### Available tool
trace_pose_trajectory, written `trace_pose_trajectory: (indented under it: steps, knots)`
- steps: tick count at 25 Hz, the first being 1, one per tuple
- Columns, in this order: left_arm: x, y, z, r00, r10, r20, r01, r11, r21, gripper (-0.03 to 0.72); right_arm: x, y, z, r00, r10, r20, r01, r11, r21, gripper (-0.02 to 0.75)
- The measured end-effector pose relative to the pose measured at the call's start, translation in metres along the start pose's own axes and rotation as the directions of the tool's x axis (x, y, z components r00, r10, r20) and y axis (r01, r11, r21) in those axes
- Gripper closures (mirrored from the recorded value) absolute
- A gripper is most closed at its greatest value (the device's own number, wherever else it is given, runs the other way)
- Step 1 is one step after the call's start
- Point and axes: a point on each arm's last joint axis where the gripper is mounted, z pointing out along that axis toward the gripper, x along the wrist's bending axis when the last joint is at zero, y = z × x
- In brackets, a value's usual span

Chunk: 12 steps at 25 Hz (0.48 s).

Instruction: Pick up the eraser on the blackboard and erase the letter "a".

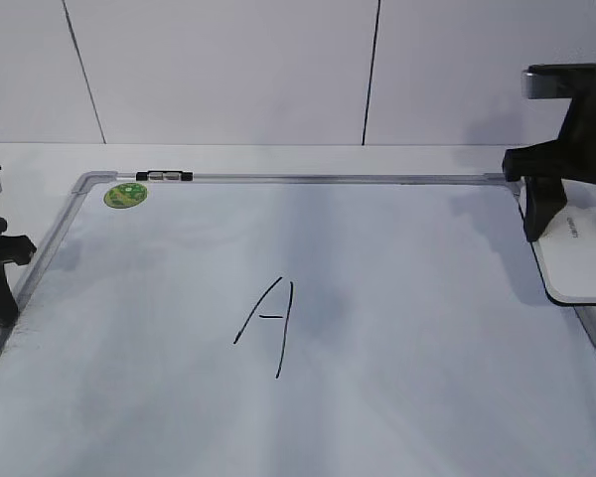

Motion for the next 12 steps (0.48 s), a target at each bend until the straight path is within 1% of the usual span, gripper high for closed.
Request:
trace_pose_trajectory:
  steps: [6,9,12]
  knots:
    - [0.000,0.000,0.000,1.000,0.000,0.000,0.000,1.000,-0.002,0.655,-0.016,0.004,0.009,0.999,0.033,-0.028,-0.033,0.999,0.029,0.213]
    - [0.000,0.000,0.000,1.000,0.000,0.000,0.000,1.000,-0.002,0.655,-0.016,0.005,0.015,0.998,0.023,-0.052,-0.021,0.999,0.049,0.213]
    - [0.000,0.000,0.000,1.000,-0.001,0.001,0.001,1.000,-0.003,0.655,-0.013,0.008,0.024,0.998,0.011,-0.059,-0.007,0.997,0.073,0.213]
